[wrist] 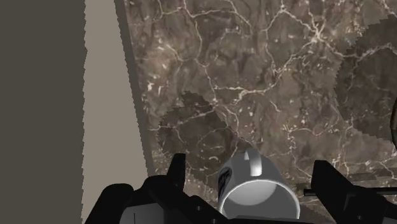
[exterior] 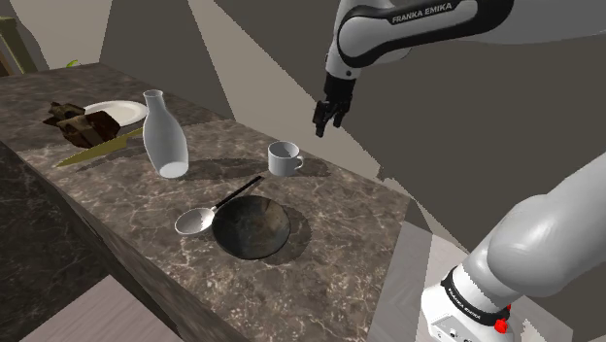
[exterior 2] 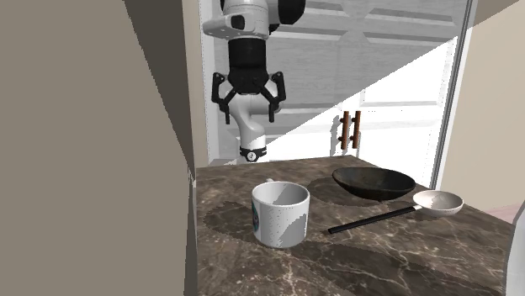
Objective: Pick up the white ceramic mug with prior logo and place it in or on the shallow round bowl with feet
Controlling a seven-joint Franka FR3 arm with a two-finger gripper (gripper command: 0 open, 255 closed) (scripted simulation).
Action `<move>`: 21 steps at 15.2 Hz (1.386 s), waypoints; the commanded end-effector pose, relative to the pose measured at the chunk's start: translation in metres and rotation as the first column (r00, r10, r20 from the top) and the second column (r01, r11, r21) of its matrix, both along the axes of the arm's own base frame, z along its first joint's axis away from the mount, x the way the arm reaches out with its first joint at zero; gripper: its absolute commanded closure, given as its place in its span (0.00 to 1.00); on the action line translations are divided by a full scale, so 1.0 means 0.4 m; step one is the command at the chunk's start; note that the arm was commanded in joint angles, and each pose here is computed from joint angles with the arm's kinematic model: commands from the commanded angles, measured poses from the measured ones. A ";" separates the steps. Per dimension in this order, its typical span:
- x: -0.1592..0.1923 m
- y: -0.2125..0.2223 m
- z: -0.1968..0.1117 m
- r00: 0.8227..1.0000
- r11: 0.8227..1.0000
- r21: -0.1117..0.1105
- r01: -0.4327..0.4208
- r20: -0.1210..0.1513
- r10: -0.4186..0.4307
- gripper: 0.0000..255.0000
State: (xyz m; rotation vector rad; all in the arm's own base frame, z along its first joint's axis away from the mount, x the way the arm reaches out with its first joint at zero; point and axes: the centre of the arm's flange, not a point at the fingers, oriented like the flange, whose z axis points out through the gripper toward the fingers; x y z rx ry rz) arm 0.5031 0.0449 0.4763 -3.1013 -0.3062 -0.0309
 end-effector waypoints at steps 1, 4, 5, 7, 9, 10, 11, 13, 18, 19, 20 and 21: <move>0.055 0.002 -0.042 1.000 1.000 0.004 -0.002 -0.006 0.002 0.00; 0.135 0.012 -0.104 1.000 1.000 0.009 -0.004 -0.014 0.004 0.00; 0.162 0.016 -0.124 1.000 1.000 0.011 -0.005 -0.017 0.005 0.00; 0.214 0.023 -0.166 1.000 1.000 0.014 -0.007 -0.022 0.007 0.00; 0.267 0.031 -0.208 1.000 1.000 0.018 -0.008 -0.028 0.009 0.00; 0.293 0.034 -0.229 0.999 1.000 0.020 -0.009 -0.031 0.010 0.00; 0.319 0.038 -0.250 0.999 1.000 0.021 -0.010 -0.034 0.011 0.00; 0.322 0.040 -0.265 0.999 1.000 0.022 -0.010 -0.034 0.011 0.00; 0.321 0.043 -0.331 0.999 1.000 0.022 -0.010 -0.034 0.011 0.00; 0.320 0.044 -0.352 0.999 1.000 0.022 -0.010 -0.034 0.011 0.00; 0.320 0.044 -0.352 0.999 1.000 0.022 -0.010 -0.034 0.011 0.00; 0.320 0.044 -0.352 0.999 1.000 0.022 -0.010 -0.034 0.011 0.00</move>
